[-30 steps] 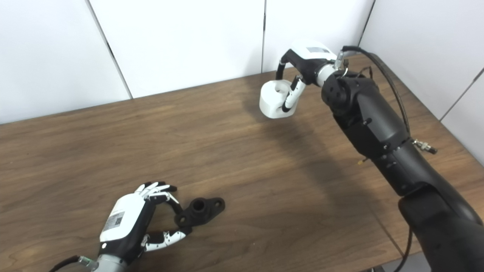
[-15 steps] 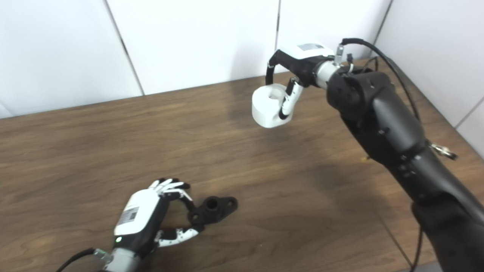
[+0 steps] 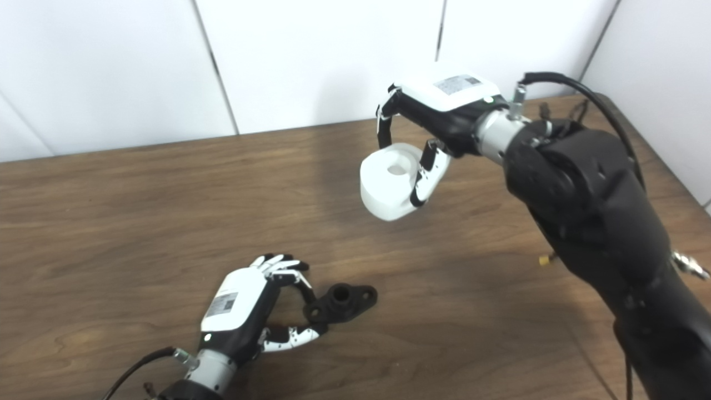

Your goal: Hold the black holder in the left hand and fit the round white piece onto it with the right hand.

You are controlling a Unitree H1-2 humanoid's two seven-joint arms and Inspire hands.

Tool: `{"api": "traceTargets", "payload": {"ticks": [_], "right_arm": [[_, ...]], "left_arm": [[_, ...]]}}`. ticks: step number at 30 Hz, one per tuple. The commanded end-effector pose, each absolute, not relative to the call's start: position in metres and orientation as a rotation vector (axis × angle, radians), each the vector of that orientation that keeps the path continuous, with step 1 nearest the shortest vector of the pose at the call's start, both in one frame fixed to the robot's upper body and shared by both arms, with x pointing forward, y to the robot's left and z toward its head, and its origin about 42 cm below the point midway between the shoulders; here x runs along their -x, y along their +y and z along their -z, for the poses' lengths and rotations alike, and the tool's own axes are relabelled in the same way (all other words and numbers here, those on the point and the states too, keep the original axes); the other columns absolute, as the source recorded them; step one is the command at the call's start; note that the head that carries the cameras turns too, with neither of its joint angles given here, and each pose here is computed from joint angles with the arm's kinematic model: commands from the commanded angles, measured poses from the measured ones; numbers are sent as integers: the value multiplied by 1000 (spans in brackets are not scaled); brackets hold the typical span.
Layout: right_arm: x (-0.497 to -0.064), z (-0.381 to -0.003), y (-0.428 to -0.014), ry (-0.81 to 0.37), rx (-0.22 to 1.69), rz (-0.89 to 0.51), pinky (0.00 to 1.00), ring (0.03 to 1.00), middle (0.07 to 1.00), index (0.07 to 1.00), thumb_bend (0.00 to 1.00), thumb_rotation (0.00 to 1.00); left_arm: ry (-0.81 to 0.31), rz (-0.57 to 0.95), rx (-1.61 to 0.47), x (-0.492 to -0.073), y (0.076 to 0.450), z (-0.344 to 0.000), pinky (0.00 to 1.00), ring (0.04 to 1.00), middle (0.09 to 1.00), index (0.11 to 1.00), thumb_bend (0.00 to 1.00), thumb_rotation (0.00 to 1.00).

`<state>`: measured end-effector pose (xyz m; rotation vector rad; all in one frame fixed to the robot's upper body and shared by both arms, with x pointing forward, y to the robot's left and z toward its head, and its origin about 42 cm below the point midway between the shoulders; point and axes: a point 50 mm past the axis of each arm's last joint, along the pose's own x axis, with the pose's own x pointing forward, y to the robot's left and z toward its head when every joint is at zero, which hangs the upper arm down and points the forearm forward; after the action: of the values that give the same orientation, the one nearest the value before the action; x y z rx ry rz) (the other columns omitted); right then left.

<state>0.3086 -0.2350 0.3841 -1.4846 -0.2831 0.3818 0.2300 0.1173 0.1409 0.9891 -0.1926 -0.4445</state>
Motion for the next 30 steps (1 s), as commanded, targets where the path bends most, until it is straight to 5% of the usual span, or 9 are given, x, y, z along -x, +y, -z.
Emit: {"api": "traceTargets", "payload": {"ticks": [1, 30], "right_arm": [[-299, -403, -234, -349, 1488, -321, 814, 911, 794, 482, 525, 135], [-267, -387, -213, -322, 1439, -468, 827, 933, 807, 482, 525, 135]], "left_arm": [[-198, 463, -1002, -232, 110, -141, 955, 890, 810, 487, 517, 55], [-203, 466, -1017, -239, 106, -151, 956, 895, 814, 487, 516, 57]]}}
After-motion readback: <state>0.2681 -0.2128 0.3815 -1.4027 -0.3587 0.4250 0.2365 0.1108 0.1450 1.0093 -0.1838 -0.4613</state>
